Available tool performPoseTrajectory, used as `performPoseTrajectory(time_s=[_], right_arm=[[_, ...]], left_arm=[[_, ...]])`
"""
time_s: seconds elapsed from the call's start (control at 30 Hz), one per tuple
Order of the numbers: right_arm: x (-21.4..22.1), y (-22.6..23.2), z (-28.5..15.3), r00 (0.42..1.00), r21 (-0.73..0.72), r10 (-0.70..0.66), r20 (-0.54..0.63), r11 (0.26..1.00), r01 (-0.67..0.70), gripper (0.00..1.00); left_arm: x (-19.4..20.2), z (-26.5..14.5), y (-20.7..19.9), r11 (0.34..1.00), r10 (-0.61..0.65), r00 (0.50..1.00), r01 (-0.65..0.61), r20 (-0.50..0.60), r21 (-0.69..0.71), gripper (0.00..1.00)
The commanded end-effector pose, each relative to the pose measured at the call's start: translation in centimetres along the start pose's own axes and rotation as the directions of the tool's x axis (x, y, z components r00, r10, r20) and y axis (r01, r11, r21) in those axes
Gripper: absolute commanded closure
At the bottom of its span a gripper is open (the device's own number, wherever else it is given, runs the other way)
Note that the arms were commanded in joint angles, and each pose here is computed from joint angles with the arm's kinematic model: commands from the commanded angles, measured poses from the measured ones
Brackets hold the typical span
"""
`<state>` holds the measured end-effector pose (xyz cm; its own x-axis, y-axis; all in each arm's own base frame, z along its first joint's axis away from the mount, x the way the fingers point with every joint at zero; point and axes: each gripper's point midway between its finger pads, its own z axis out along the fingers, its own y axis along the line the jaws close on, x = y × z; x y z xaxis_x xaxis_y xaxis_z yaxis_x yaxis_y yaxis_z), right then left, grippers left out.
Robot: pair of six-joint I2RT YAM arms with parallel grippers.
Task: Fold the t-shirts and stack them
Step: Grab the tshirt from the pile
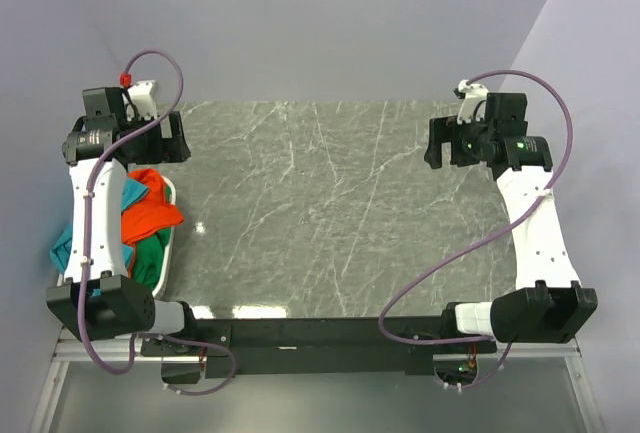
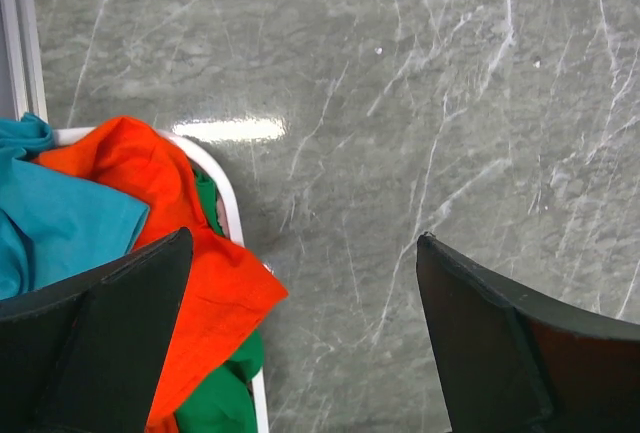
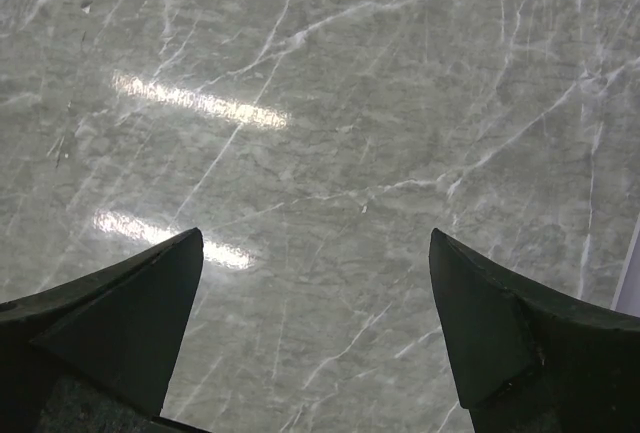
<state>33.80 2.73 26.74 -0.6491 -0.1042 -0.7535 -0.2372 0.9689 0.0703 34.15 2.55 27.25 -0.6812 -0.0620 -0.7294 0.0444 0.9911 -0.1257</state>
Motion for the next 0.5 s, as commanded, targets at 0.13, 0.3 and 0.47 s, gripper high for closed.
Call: performPoseTrajectory(time_s=[0.13,0.3,0.47], right_arm=[[0.4,0.3,-1.3,1.000,-0.003,-0.025,0.005,1.000,0.025,0.00],[0.4,0.6,-1.4,0.999,-0.026,-0.030,-0.011,0.999,0.030,0.00],[0.5,1.1,-1.1,0.999,-0.061,-0.033,-0.026,0.998,0.031,0.00]], left_arm=[[-1.5,-1.9,0.8,0.998,0.023,1.000,-0.023,-0.008,-0.057,0.01],[-0.5,-3.0,5.1,0.983,-0.053,0.994,0.035,-0.093,-0.179,0.01],[1.7,-6.3,8.9,0.953,-0.086,0.983,0.033,-0.162,-0.302,0.01]])
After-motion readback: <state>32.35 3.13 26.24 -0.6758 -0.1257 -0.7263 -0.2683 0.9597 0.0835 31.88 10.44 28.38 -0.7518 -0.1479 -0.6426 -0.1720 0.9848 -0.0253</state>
